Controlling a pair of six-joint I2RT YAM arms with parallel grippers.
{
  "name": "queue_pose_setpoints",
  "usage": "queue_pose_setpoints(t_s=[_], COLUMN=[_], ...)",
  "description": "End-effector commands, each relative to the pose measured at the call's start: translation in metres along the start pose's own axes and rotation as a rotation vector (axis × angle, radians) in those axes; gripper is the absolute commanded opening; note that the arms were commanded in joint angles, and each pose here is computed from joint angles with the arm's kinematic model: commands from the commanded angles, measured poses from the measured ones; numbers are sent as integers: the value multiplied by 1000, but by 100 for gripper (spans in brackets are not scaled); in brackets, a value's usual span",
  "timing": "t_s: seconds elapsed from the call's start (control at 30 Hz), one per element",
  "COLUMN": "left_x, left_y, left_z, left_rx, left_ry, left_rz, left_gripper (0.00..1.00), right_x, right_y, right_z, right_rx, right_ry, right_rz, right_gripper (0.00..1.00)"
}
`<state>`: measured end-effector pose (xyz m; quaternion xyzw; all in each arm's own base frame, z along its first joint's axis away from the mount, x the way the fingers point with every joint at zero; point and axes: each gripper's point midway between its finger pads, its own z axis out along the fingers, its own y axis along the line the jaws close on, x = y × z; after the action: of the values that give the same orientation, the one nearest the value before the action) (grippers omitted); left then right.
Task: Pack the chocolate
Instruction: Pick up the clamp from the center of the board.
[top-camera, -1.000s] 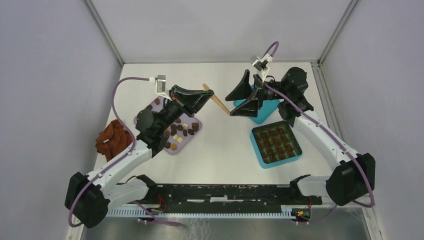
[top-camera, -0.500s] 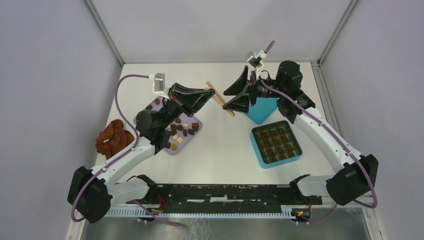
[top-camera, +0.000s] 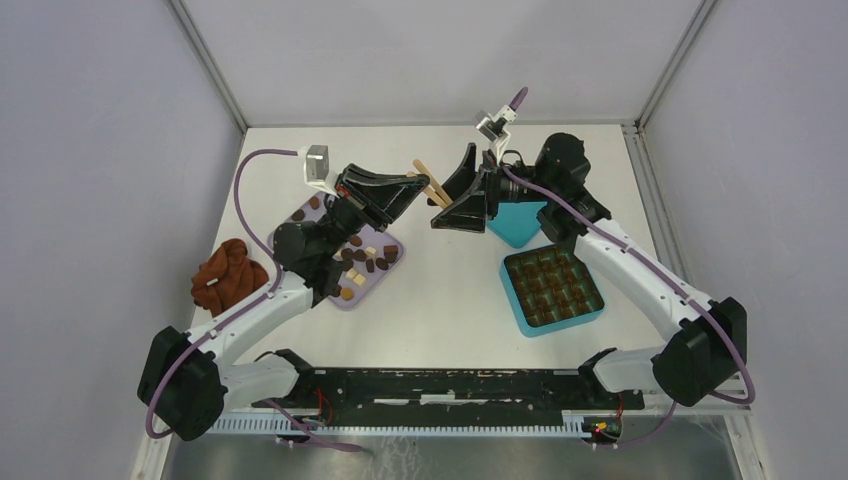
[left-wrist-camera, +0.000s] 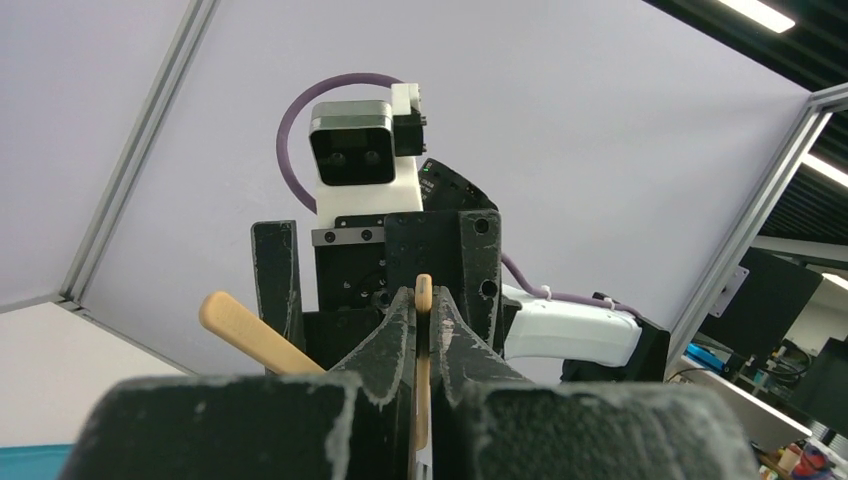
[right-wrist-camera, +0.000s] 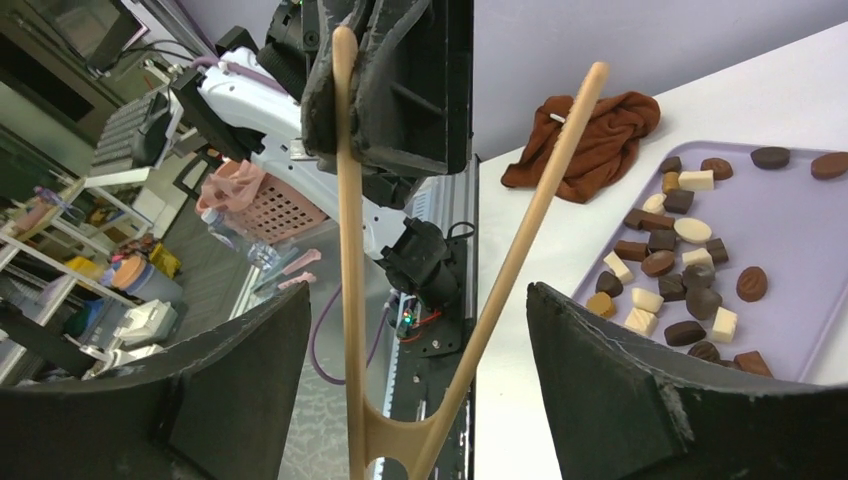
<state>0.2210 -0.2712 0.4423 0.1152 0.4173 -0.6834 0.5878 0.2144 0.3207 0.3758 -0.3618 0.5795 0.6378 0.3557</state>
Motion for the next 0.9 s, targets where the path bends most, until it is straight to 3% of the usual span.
queue_pose_setpoints(t_s=[0.0,0.4,0.53,0.57,0.67,0.87], left_x=[-21,-20,-18,-18,-17,-14], left_y=[-16,2,6,7,8,10], left_z=[6,0,-3,-3,-4,-4], left_rx=[44,-36,-57,-61,-67,-67], left_ry=[-74,-103,-108,-109,-100,-90], left_rz=[1,-18,-22,-22,-22,-25], left_gripper=[2,2,2,2,2,2], right_x=[-18,-23,-22,-21,-21,-23], right_y=[8,12,10,10,9,10], right_z=[3,9,9,10,9,10], right_rx=[-37,-66,-65,-66,-66,-73], right_ry=[-43,-55,-56,-57,-59,-71], right_rz=[-16,-3,5,8,16,32], right_gripper=[82,66,44,43,52,54])
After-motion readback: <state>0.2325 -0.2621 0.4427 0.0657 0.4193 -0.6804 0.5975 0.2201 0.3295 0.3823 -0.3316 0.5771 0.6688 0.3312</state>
